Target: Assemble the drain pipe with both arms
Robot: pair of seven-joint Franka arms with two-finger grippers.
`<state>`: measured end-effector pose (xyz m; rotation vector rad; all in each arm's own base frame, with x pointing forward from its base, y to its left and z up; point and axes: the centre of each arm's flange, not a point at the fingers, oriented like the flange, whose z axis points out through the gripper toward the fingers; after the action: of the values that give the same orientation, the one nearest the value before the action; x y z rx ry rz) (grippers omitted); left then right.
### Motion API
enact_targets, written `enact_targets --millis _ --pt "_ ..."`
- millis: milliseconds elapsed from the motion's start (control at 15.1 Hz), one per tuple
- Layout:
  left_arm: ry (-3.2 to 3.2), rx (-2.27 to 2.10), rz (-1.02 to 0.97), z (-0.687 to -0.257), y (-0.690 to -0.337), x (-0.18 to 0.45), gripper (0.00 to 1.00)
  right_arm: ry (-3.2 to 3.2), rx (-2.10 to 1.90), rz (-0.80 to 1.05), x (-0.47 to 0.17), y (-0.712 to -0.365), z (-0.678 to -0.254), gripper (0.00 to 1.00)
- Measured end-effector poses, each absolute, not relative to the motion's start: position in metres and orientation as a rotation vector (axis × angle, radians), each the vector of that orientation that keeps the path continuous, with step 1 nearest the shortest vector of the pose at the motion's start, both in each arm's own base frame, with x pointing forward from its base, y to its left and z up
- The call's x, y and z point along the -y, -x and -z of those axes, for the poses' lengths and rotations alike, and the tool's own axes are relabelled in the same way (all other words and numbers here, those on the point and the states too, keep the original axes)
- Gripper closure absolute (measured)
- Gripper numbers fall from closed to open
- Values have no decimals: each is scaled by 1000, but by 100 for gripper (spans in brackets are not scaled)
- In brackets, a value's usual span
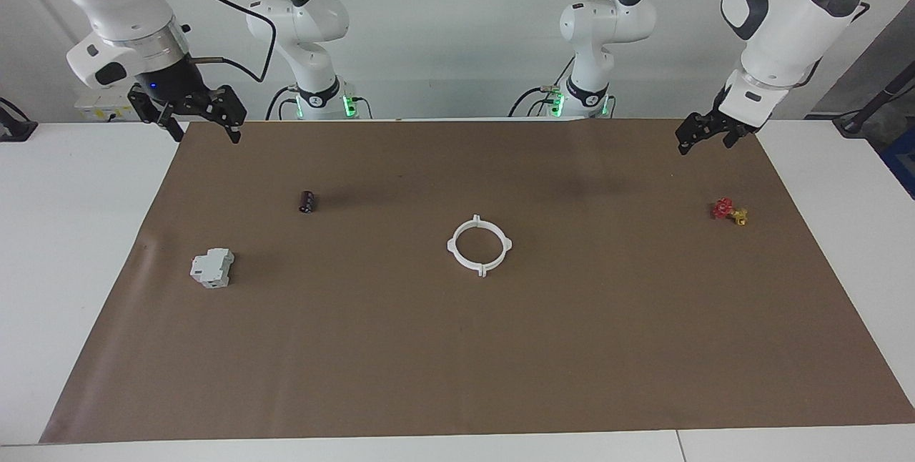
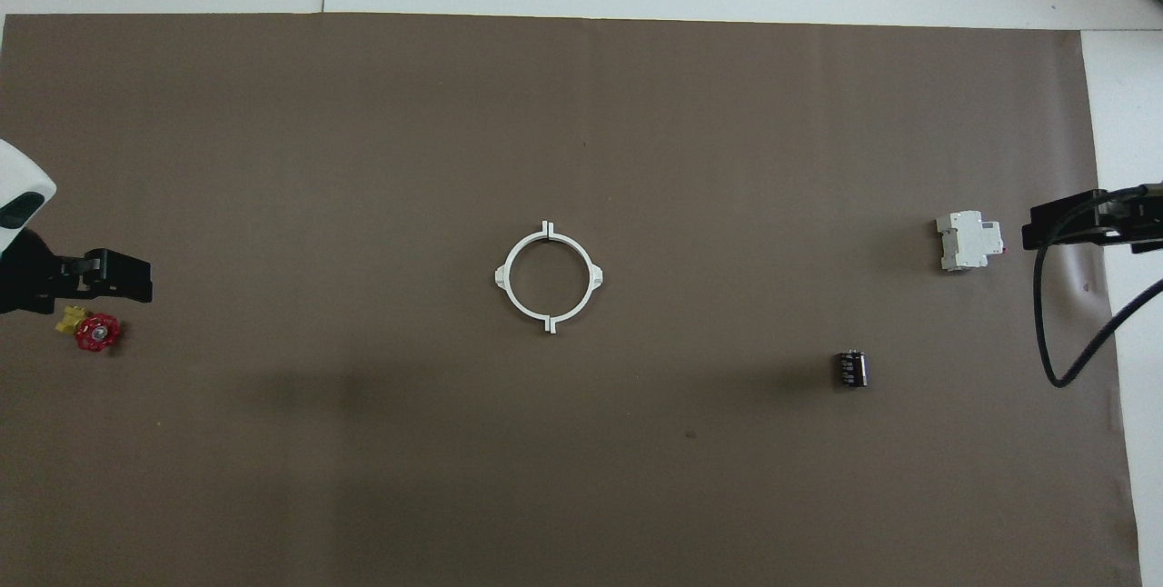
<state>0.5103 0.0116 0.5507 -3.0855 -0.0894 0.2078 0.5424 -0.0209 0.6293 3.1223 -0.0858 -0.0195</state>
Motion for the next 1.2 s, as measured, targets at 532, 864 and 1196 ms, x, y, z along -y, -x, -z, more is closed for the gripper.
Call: enact_targets --millis 532,864,1196 --pt "3081 27 -243 -574 -525 9 0 -3122 86 20 21 -542 -629 0" --pt "3086 -8 -171 -584 -529 22 0 -3122 86 20 21 -542 -629 0" --pt "3088 0 -154 -590 -528 20 0 -3122 86 20 21 -542 -629 0"
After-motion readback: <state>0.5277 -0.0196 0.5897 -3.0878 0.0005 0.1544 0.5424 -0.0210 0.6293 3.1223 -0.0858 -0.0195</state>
